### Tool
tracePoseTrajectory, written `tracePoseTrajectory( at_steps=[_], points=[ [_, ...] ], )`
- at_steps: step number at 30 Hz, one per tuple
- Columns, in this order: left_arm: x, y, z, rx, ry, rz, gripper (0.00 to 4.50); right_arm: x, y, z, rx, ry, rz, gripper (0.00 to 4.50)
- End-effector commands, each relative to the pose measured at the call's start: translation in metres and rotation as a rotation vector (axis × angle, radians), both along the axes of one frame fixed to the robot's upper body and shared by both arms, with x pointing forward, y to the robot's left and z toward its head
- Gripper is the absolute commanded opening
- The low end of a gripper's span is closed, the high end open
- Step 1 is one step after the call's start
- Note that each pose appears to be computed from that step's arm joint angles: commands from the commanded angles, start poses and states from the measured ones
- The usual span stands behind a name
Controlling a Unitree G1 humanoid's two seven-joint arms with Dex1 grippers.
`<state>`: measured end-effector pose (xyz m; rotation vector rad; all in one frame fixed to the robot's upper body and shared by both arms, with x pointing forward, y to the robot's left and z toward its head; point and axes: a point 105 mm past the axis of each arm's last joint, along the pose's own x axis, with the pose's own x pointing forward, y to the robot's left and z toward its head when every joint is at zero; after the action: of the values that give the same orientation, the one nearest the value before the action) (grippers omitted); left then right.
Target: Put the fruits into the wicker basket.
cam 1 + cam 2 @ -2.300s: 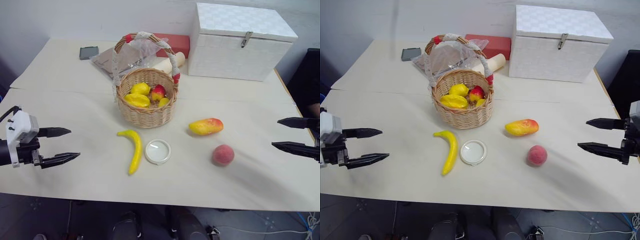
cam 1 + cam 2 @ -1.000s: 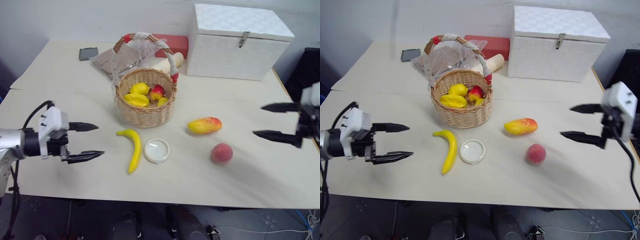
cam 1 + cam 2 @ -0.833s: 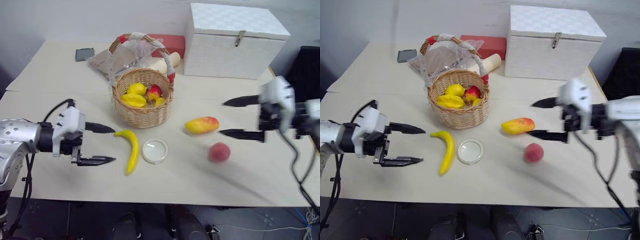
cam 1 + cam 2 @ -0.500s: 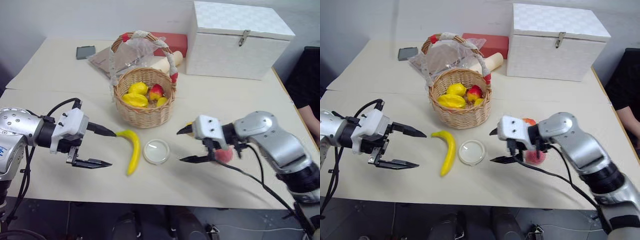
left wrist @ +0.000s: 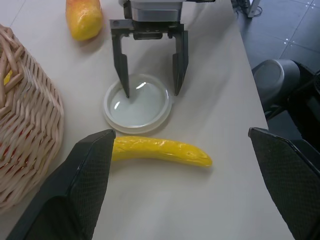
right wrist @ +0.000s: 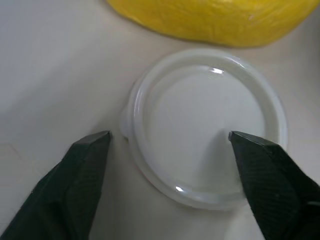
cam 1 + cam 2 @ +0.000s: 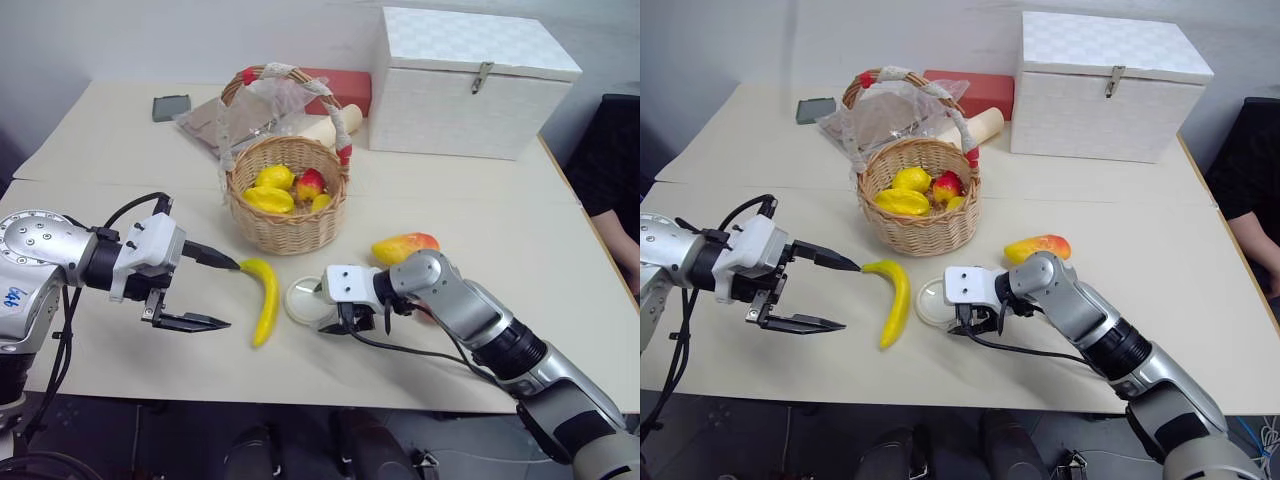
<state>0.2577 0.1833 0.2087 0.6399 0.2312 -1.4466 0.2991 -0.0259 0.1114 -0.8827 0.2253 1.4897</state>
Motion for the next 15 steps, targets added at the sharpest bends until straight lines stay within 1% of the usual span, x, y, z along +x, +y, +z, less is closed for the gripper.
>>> tracePoseTrajectory(
  at_steps=[1,5,7,8,11,15],
  points=[
    [0.004,-0.003,0.008,-0.002,-0.054,-0.006,4.50,-0.005,-0.004,-0.011,-0.030,0.028,0.020,2.27],
    [0.007,-0.006,0.009,-0.014,-0.061,-0.009,4.50,0.003,-0.002,-0.009,-0.012,0.001,-0.003,0.84],
    [0.009,-0.007,0.008,-0.018,-0.061,-0.011,4.50,0.002,-0.003,-0.008,-0.009,0.003,0.002,0.25],
    [0.009,-0.008,0.007,-0.019,-0.061,-0.014,4.50,0.001,-0.004,-0.008,-0.006,0.005,0.006,0.05],
    [0.009,-0.012,0.006,-0.027,-0.062,-0.030,4.50,0.000,-0.008,-0.005,0.012,-0.010,0.013,0.05],
    [0.007,-0.025,0.007,-0.075,-0.050,-0.065,4.50,0.002,-0.017,0.014,0.066,-0.074,-0.011,0.05]
  ],
)
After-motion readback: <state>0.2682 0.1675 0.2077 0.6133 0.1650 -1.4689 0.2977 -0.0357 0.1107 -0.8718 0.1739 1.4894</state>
